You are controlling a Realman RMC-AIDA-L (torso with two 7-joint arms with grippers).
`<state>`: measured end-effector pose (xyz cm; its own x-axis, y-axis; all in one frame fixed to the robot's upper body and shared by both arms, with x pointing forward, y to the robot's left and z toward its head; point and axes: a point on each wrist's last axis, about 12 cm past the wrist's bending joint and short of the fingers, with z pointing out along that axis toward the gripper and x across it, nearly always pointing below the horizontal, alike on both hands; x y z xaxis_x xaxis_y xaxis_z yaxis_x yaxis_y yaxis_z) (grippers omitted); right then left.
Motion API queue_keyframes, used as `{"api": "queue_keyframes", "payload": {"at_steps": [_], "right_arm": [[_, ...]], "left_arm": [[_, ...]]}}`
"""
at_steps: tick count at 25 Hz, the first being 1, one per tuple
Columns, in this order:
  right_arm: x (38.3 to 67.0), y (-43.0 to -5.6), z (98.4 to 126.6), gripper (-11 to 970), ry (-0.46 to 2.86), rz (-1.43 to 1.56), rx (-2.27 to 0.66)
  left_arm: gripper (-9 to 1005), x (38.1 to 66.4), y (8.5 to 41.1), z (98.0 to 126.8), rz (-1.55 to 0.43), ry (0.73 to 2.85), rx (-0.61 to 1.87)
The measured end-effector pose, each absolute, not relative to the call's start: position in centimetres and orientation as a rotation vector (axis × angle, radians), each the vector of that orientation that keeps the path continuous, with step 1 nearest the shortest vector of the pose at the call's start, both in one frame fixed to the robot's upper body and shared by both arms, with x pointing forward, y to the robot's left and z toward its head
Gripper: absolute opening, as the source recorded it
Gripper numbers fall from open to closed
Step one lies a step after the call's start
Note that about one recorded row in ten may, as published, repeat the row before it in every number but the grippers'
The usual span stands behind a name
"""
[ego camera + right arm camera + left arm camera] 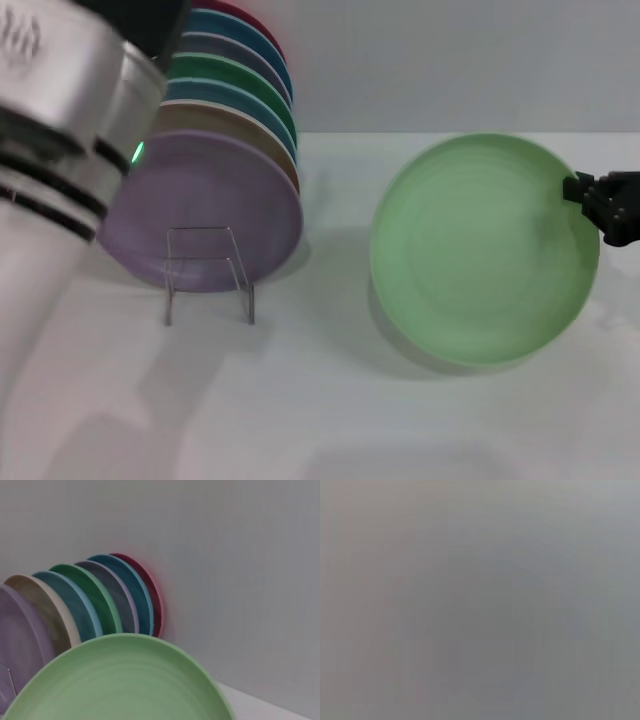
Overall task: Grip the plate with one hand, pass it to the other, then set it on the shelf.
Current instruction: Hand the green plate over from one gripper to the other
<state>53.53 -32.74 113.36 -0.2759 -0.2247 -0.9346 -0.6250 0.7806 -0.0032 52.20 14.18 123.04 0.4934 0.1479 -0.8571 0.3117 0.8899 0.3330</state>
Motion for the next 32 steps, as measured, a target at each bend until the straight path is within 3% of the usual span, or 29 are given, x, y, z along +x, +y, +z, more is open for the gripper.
{"api": "queue_keyframes", "payload": {"at_steps": [6, 15, 18, 22, 26, 32], "right_arm": [[53.4, -32.9, 113.4, 18, 1.814, 0.459, -0.639], [53.2, -32.9, 113.0, 19, 1.82, 0.462, -0.639], [53.2, -33.0, 112.9, 19, 1.823, 0.462, -0.638], [53.2, -32.9, 112.9, 19, 1.826, 0.462, -0.64], [53.2, -32.9, 113.0, 19, 1.822, 0.461, -0.642], [53.4, -32.8, 113.4, 23, 1.799, 0.466, -0.641]], "left_arm": [[749, 53.3, 14.0, 123.3, -0.248, 1.177, 0.552], [753, 51.2, 14.0, 121.8, -0.151, 0.859, 0.491], [757, 50.7, 14.8, 120.6, -0.225, 0.74, 0.439], [760, 51.6, 17.0, 121.9, -0.432, 0.704, 0.419], [760, 53.5, 16.5, 125.5, -0.538, 0.811, 0.655], [759, 55.4, 15.6, 125.3, -0.528, 1.111, 0.77]]}}
